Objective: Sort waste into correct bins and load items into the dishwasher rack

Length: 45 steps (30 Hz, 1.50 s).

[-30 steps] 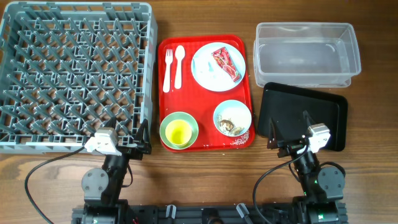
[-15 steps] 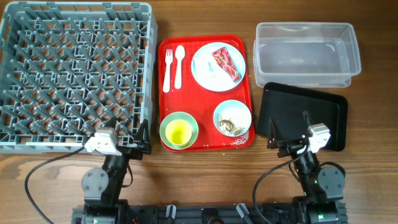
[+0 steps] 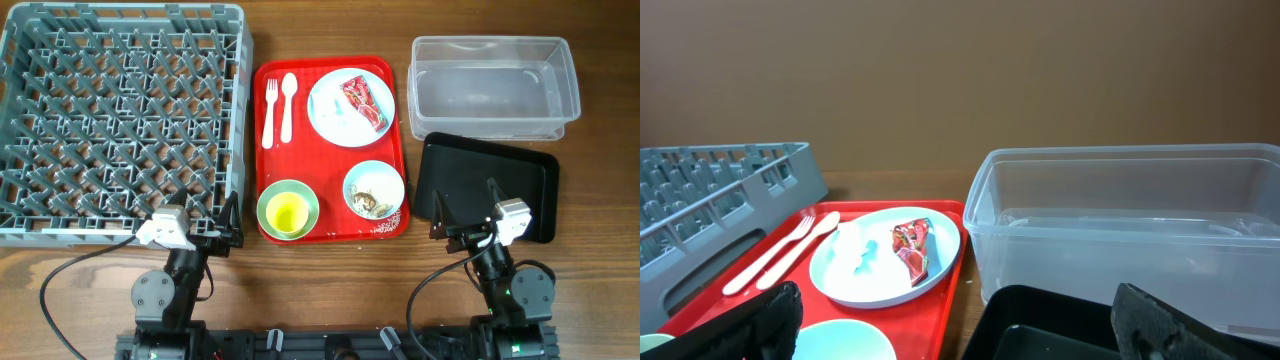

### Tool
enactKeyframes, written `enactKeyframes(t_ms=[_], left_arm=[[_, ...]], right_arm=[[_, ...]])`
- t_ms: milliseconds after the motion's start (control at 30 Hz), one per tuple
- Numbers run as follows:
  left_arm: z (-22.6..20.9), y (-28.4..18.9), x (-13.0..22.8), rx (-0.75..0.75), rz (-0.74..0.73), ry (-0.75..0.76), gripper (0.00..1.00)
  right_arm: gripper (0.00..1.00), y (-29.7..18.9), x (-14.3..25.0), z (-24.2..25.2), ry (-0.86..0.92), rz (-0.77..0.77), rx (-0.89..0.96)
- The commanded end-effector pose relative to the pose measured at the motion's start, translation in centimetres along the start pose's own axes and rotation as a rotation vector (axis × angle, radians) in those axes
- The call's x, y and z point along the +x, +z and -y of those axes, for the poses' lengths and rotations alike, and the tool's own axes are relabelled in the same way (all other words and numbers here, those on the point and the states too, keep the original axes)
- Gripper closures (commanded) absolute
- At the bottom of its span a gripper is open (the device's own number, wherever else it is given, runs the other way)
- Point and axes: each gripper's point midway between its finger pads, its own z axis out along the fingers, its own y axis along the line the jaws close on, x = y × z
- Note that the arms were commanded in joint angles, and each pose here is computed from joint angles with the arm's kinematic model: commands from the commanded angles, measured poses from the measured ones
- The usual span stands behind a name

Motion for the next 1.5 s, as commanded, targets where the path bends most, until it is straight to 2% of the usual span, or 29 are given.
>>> enactKeyframes(t_ms=[0, 200, 300, 367, 533, 667, 800, 867, 1033, 1133, 1233, 1400, 1467], left_arm=[[-0.4, 0.0, 0.2, -0.016, 0.005, -0.013, 0.00], [-0.5, 0.0, 0.1, -0.020, 0.006, -0.013, 0.00], [-2.0, -0.1, -0.1, -0.108, 0.025, -0.014, 0.00], [-1.9, -0.1, -0.3, -0.101, 0.035, -0.017, 0.00], [-1.7, 0.0, 0.1, -0.090, 0.017, -0.022, 0.00], [0.2, 0.1, -0.5, 0.015, 0.029, -0.125, 0.00], [3.7, -0.5, -2.8, 0.208, 0.076, -0.243, 0.00], [4.6, -0.9, -4.2, 0.251, 0.102, -0.271, 0.00], [6.9, -2.9, -9.9, 0.305, 0.186, -0.264, 0.00], [7.8, -3.7, -12.6, 0.279, 0.161, -0.267, 0.00], [8.2, -3.5, -14.4, 0.212, 0.058, -0.266, 0.00], [8.1, -1.4, -15.3, 0.091, -0.181, -0.247, 0.00], [8.0, -0.4, -15.5, 0.050, -0.269, -0.268, 0.00]], right_arm=[[0.00, 0.0, 0.0, 0.1, -0.006, 0.002, 0.002], [0.00, 0.0, -0.5, 0.1, -0.012, 0.022, 0.003], [0.00, 0.0, -0.4, 0.1, -0.011, 0.017, 0.004], [0.00, 0.0, -0.8, 0.0, -0.012, 0.031, 0.002], [0.01, -0.2, -1.5, -2.2, 0.098, 0.053, -0.132], [0.00, -1.0, -3.7, -4.9, 0.112, 0.085, -0.282], [0.00, -2.2, -8.3, -6.3, 0.082, 0.151, -0.338], [0.00, -2.4, -10.1, -6.6, 0.081, 0.146, -0.337], [0.01, -0.7, -14.4, -7.6, 0.116, 0.020, -0.368], [0.00, 1.1, -15.8, -8.1, 0.156, -0.098, -0.386], [0.00, 3.5, -16.6, -7.9, 0.206, -0.250, -0.367], [0.00, 6.8, -16.4, -8.2, 0.124, -0.457, -0.383], [0.01, 7.7, -16.2, -8.6, 0.221, -0.517, -0.395]])
